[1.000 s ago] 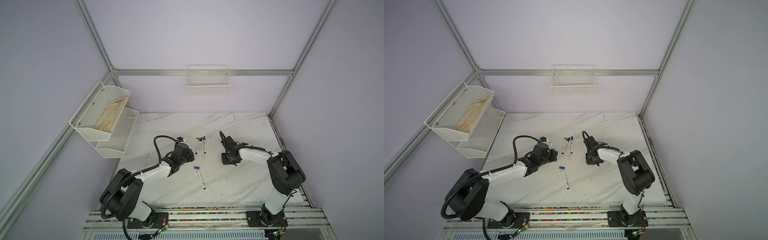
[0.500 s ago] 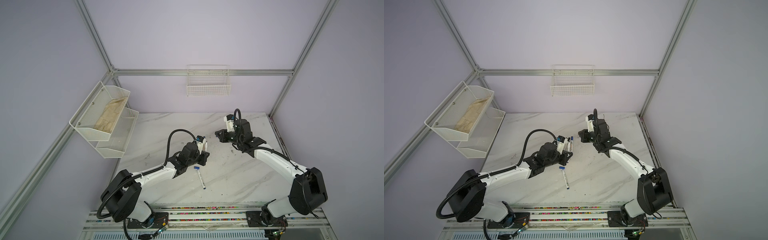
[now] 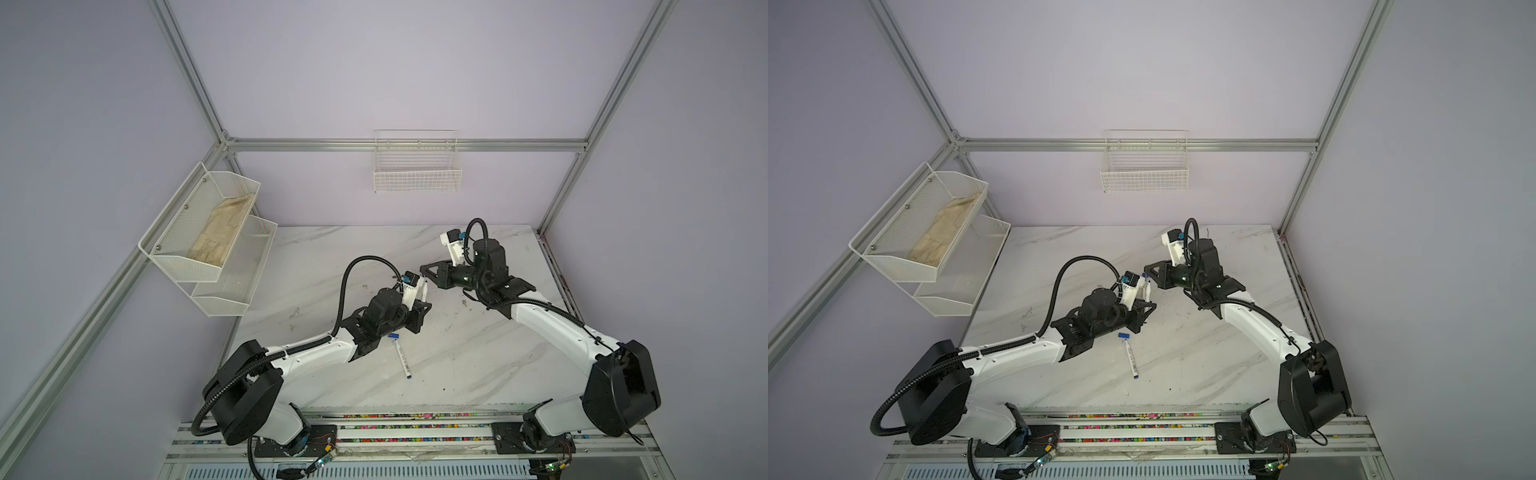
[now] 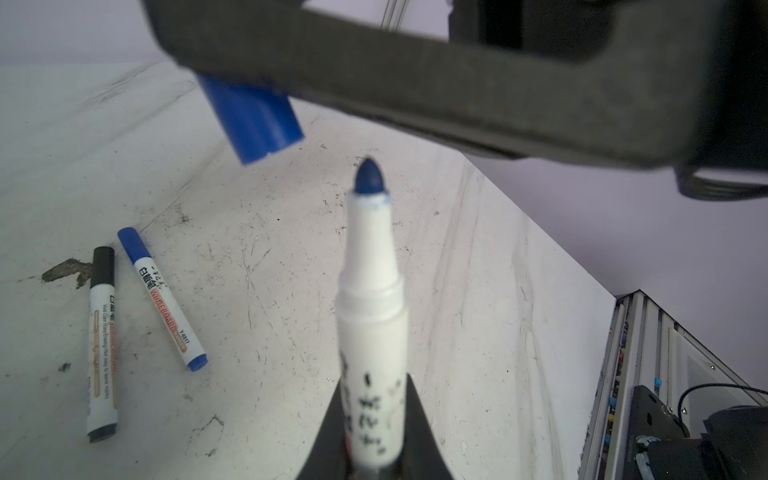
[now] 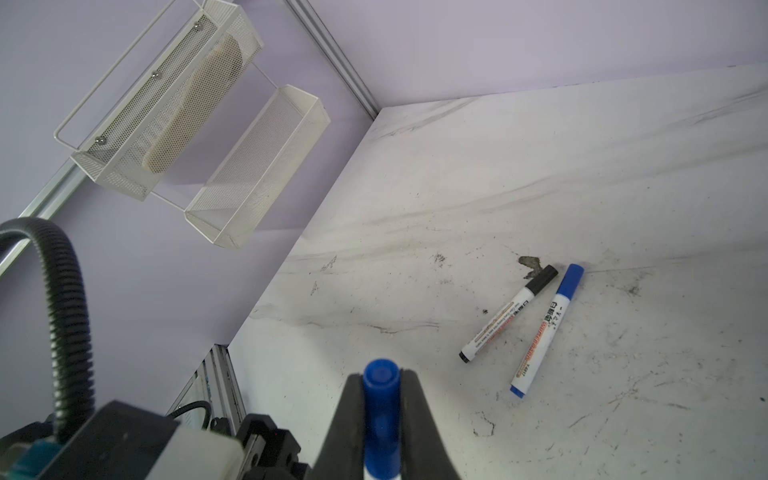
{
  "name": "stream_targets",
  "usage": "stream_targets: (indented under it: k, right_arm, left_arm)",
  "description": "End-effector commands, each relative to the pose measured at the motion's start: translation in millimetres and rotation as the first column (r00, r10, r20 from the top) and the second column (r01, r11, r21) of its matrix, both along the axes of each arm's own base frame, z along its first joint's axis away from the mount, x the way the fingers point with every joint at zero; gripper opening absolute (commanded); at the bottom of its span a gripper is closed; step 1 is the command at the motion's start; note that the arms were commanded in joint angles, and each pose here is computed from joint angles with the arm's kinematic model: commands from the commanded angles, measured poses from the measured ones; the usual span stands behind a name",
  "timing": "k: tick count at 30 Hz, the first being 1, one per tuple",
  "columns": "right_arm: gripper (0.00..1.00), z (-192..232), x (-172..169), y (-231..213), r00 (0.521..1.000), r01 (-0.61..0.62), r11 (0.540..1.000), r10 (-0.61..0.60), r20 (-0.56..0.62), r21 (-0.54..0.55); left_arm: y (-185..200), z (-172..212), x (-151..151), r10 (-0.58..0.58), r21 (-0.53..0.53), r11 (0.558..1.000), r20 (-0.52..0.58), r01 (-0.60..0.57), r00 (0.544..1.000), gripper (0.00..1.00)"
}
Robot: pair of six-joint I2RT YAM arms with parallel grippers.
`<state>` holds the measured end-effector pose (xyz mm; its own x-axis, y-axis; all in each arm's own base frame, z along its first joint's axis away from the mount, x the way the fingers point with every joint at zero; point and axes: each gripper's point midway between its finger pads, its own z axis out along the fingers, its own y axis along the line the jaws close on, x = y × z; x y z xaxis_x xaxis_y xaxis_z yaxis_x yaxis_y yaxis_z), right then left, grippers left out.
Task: Insert the pens into the pen caps
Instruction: 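Lift the blue cap and carry it toward the marker in the left gripper, then align the blue cap above the marker tip held by the left gripper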
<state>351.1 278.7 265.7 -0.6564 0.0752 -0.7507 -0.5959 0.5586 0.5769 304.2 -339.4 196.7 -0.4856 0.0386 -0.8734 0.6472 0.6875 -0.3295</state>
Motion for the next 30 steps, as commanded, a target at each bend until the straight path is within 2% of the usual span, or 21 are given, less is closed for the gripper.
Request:
stream_targets:
  k: [1, 15, 23, 30]
  right_arm:
    - [0.0, 9.7, -17.3, 1.3, 0.998, -0.059, 0.998, 0.058, 0.015, 0.017]
    - [0.0, 28.6, -17.0, 1.5, 0.997, -0.06, 0.997, 0.058, 0.042, 0.053]
    - [0.0, 46.9, -3.0, -3.0, 0.997, 0.005, 0.994, -0.014, 0.075, 0.111]
    - [0.0, 53.0, -4.9, 1.5, 0.997, -0.031, 0.992, 0.022, 0.075, 0.125]
  left_arm:
    - [-5.7, 36.4, 9.0, 0.019, -0.085, 0.996, 0.07, -0.013, 0.997, 0.0]
    - [-6.2, 29.2, 6.5, 0.017, -0.1, 0.995, 0.041, -0.013, 0.999, 0.0]
    - [-5.4, 24.5, 3.3, 0.009, -0.099, 0.995, 0.033, -0.005, 0.999, 0.0]
    - [-2.4, 23.5, 3.2, 0.02, -0.098, 0.995, 0.033, -0.017, 0.999, 0.0]
